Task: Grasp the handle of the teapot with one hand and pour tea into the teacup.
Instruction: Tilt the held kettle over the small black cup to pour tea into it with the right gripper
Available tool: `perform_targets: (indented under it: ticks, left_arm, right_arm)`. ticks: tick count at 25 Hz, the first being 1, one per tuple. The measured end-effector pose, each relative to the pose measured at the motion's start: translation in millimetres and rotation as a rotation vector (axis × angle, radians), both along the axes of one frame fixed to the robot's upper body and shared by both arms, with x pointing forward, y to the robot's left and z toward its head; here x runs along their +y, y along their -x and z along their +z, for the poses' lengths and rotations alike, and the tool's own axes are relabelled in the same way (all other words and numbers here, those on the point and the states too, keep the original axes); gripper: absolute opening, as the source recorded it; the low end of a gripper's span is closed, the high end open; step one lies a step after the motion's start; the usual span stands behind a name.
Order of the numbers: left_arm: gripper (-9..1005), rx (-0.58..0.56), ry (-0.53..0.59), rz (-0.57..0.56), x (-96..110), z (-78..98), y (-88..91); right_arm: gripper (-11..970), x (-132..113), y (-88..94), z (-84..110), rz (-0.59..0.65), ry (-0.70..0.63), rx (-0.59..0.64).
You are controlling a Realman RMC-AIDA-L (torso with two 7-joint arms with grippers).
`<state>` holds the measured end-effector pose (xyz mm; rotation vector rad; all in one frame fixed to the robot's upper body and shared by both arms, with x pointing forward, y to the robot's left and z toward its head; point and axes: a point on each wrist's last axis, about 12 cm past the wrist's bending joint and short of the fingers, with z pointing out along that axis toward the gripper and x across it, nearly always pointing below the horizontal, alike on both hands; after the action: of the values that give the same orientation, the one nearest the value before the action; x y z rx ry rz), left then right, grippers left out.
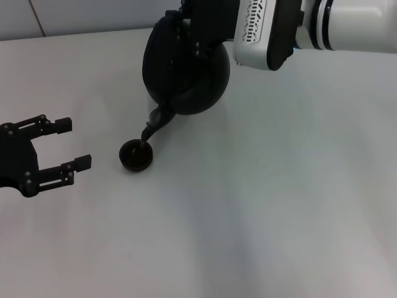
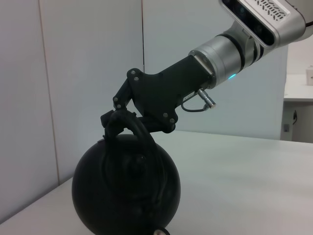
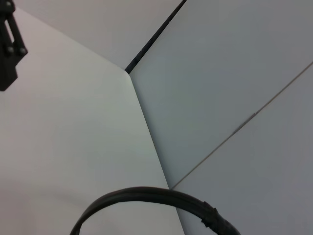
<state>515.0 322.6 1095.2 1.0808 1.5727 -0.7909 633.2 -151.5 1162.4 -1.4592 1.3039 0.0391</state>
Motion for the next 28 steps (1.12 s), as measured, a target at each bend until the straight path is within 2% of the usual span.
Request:
perform_targets:
  ticks: [28]
  left_arm:
    - [752, -0.014, -0.018, 0.014, -2.0, -0.8, -5.1]
  right_arm:
    - [92, 6.2, -0.3, 5.6, 0.024, 0.032, -0.031]
